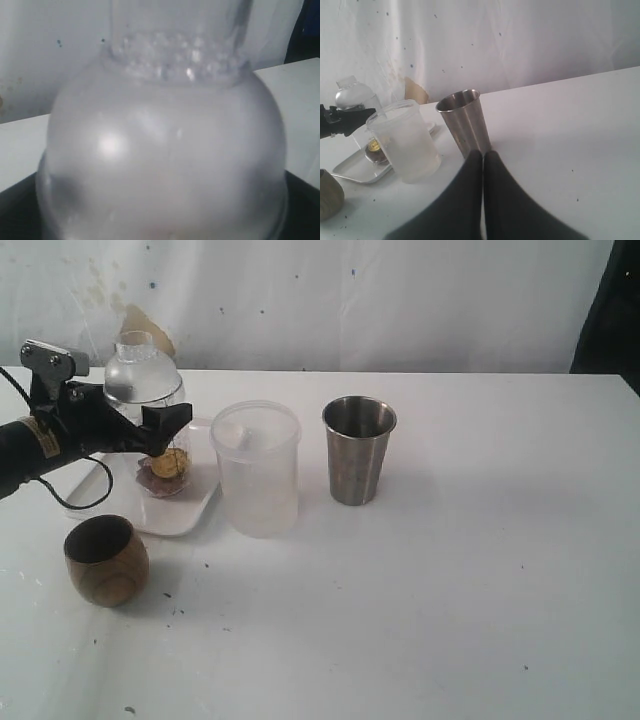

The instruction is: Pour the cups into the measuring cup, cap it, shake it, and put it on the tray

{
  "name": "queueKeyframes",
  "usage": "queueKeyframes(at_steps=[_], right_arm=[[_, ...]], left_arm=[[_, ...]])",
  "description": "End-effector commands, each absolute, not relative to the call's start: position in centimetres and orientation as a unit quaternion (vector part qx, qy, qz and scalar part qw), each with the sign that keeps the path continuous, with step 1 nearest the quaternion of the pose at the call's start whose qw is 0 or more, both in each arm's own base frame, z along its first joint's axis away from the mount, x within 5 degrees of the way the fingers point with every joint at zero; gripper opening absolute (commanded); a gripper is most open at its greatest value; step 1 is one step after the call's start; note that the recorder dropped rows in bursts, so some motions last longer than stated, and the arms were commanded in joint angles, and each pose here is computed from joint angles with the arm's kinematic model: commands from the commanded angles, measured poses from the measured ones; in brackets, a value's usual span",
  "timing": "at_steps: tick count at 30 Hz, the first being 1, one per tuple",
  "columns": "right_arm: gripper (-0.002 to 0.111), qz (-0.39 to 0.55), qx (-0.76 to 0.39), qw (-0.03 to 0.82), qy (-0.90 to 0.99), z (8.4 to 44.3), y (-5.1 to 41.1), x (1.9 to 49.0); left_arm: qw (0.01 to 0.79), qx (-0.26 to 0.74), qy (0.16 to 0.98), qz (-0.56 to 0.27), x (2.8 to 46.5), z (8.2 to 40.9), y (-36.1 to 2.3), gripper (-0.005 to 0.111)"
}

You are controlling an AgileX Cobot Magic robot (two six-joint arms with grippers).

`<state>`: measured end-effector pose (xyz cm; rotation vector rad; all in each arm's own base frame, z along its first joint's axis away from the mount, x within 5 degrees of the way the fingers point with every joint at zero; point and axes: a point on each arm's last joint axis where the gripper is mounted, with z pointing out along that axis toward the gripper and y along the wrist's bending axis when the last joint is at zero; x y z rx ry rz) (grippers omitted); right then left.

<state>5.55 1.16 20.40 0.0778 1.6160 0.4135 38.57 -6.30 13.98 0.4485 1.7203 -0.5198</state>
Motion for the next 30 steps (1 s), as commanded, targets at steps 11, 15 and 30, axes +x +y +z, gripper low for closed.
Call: queueKeyframes(at_steps=[11,15,30], right_arm=[[0.0,0.182,0.029,0.677,0.713,20.4,1.2,5.5],[0.0,0.182,0.029,0.677,0.713,20.4,1.2,5.5],[0.0,0.182,0.029,0.676,0.713,20.4,1.2,5.5]], left_arm=[[0.586,0.195,0.761,-0.196,36.7,17.3,-5.7,0.101],[0.586,0.195,0.763,-0.191,35.7,17.9,-5.6,0.101],[0.533,0.062,0.833,-0.135,31.8,20.2,-3.4,0.068]])
